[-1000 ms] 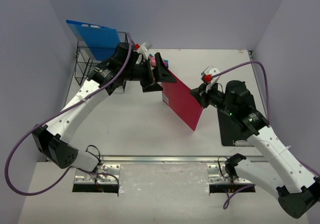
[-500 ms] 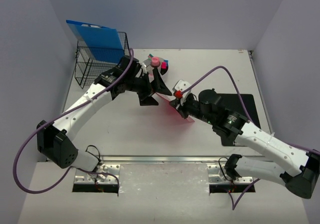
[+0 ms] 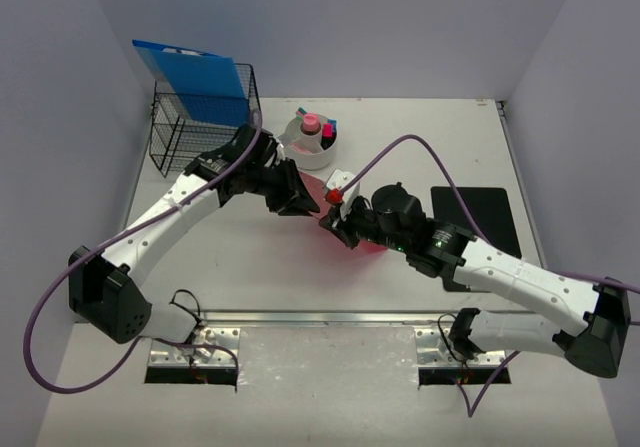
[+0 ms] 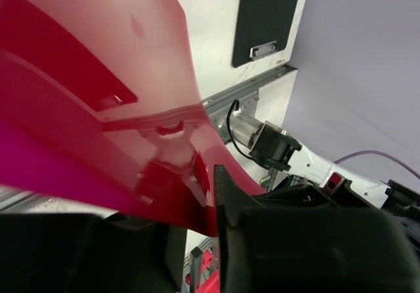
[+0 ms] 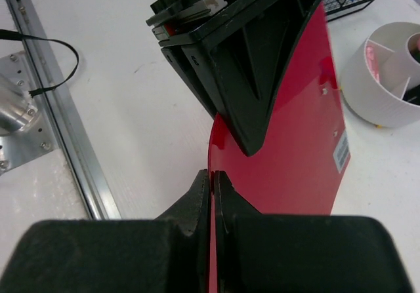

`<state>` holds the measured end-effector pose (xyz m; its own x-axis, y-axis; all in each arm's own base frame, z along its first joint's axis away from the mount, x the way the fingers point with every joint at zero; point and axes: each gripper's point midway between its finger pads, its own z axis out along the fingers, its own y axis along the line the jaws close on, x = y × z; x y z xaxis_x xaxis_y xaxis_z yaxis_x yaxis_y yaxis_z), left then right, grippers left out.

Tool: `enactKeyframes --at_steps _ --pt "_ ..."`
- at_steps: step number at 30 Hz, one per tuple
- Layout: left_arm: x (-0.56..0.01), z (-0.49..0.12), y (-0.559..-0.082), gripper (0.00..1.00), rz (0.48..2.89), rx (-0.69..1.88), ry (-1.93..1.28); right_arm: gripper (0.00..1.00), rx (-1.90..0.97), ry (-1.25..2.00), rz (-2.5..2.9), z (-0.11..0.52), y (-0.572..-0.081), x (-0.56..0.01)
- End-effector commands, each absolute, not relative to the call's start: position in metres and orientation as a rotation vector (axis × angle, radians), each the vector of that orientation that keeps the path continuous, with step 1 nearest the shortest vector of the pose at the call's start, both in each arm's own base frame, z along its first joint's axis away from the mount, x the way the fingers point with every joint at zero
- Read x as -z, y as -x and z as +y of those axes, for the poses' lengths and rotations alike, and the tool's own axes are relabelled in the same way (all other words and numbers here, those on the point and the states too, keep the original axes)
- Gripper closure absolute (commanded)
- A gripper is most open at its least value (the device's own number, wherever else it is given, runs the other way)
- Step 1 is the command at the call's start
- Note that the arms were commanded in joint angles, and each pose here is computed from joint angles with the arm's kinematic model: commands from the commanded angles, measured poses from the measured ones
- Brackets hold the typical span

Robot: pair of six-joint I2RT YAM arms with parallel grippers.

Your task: Organize the desk

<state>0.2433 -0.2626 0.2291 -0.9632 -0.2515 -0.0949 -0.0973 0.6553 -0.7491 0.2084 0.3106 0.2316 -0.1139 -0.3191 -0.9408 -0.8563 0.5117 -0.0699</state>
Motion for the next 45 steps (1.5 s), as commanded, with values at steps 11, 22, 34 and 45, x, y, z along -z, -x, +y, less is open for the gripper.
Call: enactKeyframes --at_steps 11,22,34,45 --pt "-0.235 -0.236 -0.251 1.0 2.525 1.017 0.029 0.3 -0.952 1.092 1.512 0.341 -0.159 -0.296" --pt "-0.301 -0.228 -0.25 1.0 1.991 0.826 -0.848 0.2 -0.728 1.1 1.431 0.276 -0.185 -0.332" --pt "-0.309 -0.221 -0.195 1.0 1.384 0.571 -1.677 0.13 -0.566 1.285 1.304 0.244 -0.208 -0.335" --pt "-0.312 -0.236 -0.191 1.0 1.256 0.45 -1.806 0.2 -0.684 1.388 1.303 0.262 -0.2 -0.318"
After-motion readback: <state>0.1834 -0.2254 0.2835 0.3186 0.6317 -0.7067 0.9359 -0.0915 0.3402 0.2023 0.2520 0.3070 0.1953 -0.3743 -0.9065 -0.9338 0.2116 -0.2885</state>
